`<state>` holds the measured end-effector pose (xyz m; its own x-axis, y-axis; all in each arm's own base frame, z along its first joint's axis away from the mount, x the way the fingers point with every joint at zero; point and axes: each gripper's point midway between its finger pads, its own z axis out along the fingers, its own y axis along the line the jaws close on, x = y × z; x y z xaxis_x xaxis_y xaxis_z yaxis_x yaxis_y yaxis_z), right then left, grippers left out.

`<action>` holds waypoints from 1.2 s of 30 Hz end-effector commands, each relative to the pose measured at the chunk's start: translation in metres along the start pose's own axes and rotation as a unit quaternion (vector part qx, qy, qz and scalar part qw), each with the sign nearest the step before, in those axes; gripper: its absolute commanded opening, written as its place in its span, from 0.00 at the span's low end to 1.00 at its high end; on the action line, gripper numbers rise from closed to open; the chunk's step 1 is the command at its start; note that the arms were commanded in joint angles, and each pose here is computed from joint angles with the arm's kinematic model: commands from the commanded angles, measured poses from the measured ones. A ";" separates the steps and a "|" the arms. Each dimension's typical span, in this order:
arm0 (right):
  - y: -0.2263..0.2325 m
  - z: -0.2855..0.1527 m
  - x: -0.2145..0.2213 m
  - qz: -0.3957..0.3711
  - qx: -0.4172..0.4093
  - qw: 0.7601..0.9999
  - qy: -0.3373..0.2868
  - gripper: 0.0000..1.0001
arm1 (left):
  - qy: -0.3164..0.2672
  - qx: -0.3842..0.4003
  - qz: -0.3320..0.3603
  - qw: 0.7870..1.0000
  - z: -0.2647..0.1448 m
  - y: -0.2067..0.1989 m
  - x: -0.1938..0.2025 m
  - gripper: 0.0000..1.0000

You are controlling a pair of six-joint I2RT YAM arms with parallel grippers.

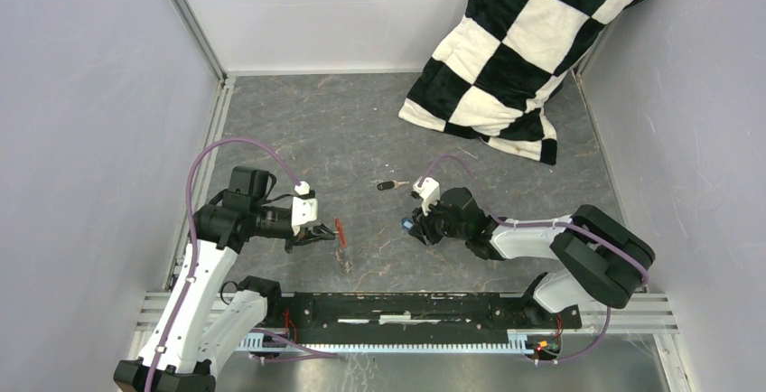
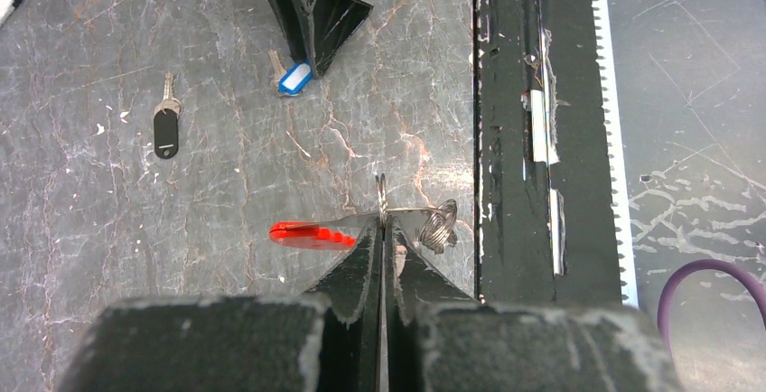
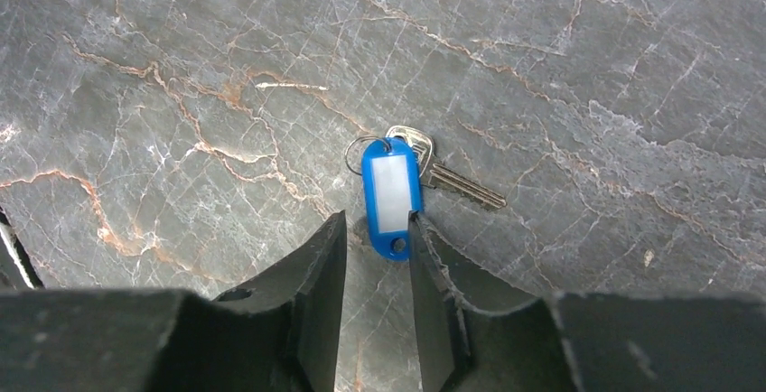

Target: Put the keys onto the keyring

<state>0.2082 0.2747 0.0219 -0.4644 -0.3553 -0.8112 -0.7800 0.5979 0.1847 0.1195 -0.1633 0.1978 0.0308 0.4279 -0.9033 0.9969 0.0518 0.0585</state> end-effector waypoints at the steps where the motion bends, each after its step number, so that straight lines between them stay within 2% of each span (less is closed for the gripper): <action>1: -0.001 0.005 0.009 0.006 -0.002 1.000 0.016 0.35 | -0.017 -0.003 0.042 0.999 -0.004 0.003 -0.018 0.02; 5: -0.010 0.003 0.017 0.004 0.025 0.999 0.029 0.36 | -0.016 -0.004 0.043 0.999 -0.005 0.003 -0.018 0.02; 9: -0.023 -0.006 0.020 -0.006 0.062 0.998 0.031 0.44 | -0.016 -0.004 0.046 0.999 -0.005 0.004 -0.019 0.02; 12: -0.025 -0.013 0.012 -0.018 0.075 0.997 0.019 0.46 | -0.017 -0.003 0.045 0.999 -0.005 0.004 -0.019 0.02; 16: -0.022 -0.017 0.002 -0.036 0.073 0.997 0.004 0.46 | -0.018 -0.001 0.045 0.999 -0.004 0.005 -0.020 0.02; 26: -0.019 -0.011 0.015 -0.036 0.065 0.997 0.020 0.39 | -0.015 -0.007 0.046 0.999 -0.006 0.005 -0.020 0.02; 36: -0.002 -0.018 -0.049 -0.070 0.029 0.996 -0.045 0.47 | -0.015 -0.004 0.045 0.999 -0.005 0.005 -0.019 0.02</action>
<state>0.2140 0.2519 0.0330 -0.3883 -0.4274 -0.8164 -0.7714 0.6355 0.0342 0.1209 -0.1635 0.2021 0.0366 0.4275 -0.9033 0.9966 0.0517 0.0648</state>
